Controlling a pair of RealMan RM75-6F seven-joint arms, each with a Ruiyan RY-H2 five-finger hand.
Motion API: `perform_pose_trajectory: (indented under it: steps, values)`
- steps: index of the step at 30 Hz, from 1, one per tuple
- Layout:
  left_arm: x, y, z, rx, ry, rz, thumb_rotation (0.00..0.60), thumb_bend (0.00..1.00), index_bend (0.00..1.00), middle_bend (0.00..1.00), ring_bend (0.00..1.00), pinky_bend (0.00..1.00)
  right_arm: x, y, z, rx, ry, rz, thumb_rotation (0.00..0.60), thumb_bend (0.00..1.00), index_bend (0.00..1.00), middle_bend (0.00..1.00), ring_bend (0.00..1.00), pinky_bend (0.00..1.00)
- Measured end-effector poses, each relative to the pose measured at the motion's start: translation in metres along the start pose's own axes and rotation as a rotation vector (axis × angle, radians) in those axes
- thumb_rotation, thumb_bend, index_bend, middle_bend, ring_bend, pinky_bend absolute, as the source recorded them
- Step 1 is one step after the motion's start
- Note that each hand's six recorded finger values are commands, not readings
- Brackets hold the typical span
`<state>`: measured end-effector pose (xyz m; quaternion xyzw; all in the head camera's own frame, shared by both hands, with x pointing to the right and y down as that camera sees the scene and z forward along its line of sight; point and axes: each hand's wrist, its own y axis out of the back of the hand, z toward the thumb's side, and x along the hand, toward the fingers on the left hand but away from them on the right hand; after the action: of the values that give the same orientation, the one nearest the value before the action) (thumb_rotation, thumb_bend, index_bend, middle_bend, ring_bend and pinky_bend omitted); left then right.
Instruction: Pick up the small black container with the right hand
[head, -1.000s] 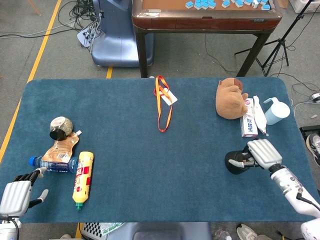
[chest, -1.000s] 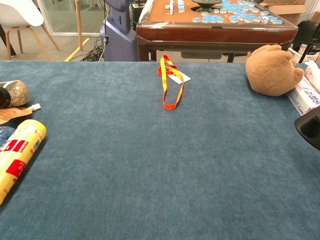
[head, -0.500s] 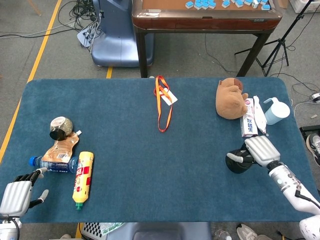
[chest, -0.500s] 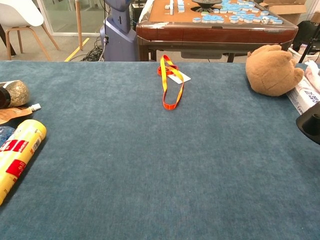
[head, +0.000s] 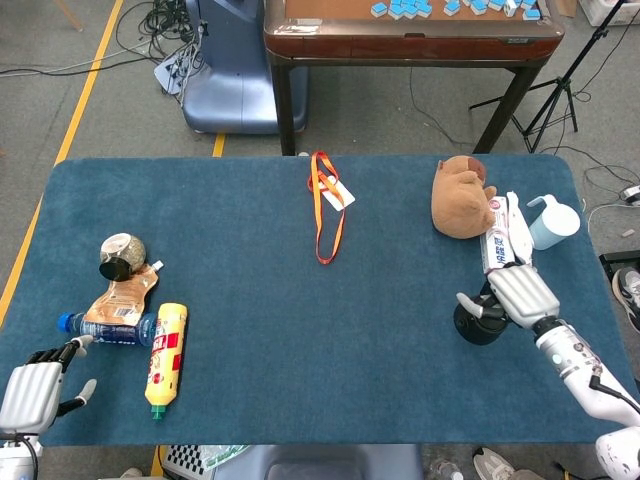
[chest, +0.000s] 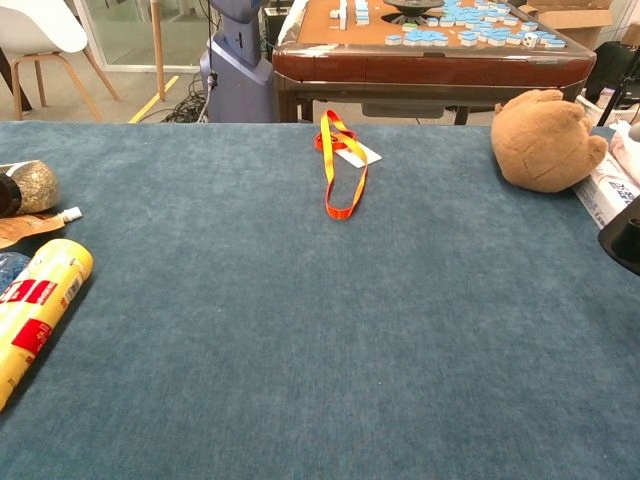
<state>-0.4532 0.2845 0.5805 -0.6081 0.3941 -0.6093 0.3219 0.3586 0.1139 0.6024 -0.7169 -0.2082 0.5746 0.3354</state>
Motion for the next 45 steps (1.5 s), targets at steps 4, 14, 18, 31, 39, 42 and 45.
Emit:
perform_pose_trajectory:
  steps: [4, 14, 18, 31, 39, 42, 45]
  values:
    - [0.000, -0.001, 0.000, 0.000, 0.001, -0.003, 0.600, 0.25, 0.26, 0.38, 0.39, 0.32, -0.001, 0.001, 0.000, 0.003, -0.003, -0.004, 0.068, 0.51, 1.00, 1.00, 0.94, 0.32]
    - [0.001, -0.001, 0.001, -0.002, -0.002, -0.004, 0.600, 0.25, 0.26, 0.38, 0.39, 0.32, -0.001, 0.004, 0.000, 0.038, -0.003, 0.001, 0.155, 0.52, 1.00, 1.00, 0.94, 0.32]
    - [0.002, -0.001, 0.001, -0.005, -0.006, -0.002, 0.600, 0.25, 0.26, 0.38, 0.39, 0.32, -0.001, 0.007, 0.002, 0.060, 0.003, -0.008, 0.221, 0.52, 1.00, 1.00, 0.94, 0.32]
    - [0.003, -0.003, 0.001, -0.015, -0.009, 0.005, 0.600, 0.25, 0.26, 0.38, 0.39, 0.32, 0.000, 0.014, 0.003, 0.155, -0.006, -0.061, 0.351, 0.56, 1.00, 1.00, 0.94, 0.32]
    - [0.003, -0.004, 0.000, -0.020, -0.007, 0.007, 0.600, 0.25, 0.26, 0.38, 0.39, 0.32, -0.001, 0.013, 0.005, 0.215, -0.022, -0.106, 0.361, 0.56, 1.00, 1.00, 0.94, 0.32]
    - [0.003, -0.005, 0.000, -0.021, -0.008, 0.004, 0.600, 0.25, 0.26, 0.38, 0.39, 0.32, -0.001, 0.013, 0.005, 0.224, -0.023, -0.114, 0.362, 0.56, 1.00, 1.00, 0.94, 0.32]
    - [0.003, -0.005, 0.000, -0.022, -0.006, 0.004, 0.600, 0.25, 0.26, 0.38, 0.39, 0.32, -0.005, 0.012, 0.008, 0.229, -0.021, -0.121, 0.362, 0.56, 1.00, 1.00, 0.93, 0.32]
